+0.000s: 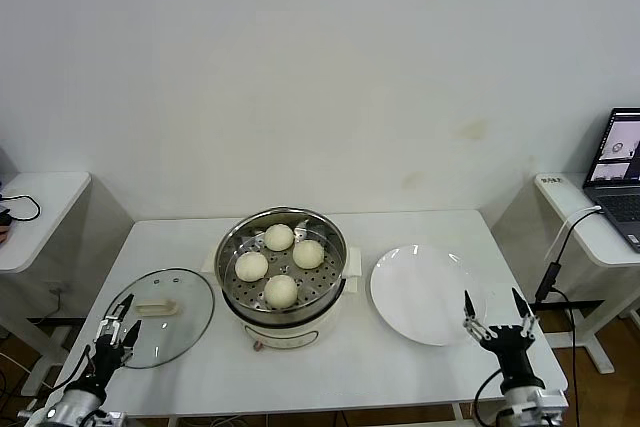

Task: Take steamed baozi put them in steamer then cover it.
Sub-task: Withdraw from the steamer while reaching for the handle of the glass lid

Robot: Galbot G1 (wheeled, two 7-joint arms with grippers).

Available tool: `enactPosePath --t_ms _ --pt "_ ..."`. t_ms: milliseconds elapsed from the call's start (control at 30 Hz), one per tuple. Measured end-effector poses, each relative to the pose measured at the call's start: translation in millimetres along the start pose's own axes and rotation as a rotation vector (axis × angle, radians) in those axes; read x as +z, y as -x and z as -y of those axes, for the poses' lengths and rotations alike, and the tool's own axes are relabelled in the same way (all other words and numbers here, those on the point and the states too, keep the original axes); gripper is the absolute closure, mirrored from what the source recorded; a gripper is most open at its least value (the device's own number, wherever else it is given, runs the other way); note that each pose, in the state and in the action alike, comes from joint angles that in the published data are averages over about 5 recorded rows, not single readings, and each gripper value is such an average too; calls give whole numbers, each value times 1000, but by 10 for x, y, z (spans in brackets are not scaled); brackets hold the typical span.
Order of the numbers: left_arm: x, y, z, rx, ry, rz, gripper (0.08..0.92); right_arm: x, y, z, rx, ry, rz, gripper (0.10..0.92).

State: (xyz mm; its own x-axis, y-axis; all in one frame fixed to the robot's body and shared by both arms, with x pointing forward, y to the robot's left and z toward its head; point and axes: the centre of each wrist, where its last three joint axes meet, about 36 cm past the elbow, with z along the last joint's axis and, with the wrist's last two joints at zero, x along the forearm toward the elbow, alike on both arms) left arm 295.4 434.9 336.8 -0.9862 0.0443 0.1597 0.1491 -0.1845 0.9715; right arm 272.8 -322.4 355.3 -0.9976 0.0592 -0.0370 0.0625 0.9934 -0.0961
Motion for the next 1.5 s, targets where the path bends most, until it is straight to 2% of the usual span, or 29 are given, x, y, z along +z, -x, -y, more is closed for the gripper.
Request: enactPosePath --t_ms 267,533,1367,1500 --pt "-7 305 98 32 61 32 177 27 -130 -8 20 5 -20 200" --pt "35 545 147 41 89 42 177 45 -190 -49 28 9 -32 200" --pt "181 1013 278 63 66 6 177 81 -280 -114 35 12 -45 200" --pt "188 1033 309 67 58 -2 227 89 -281 -121 33 14 -47 199"
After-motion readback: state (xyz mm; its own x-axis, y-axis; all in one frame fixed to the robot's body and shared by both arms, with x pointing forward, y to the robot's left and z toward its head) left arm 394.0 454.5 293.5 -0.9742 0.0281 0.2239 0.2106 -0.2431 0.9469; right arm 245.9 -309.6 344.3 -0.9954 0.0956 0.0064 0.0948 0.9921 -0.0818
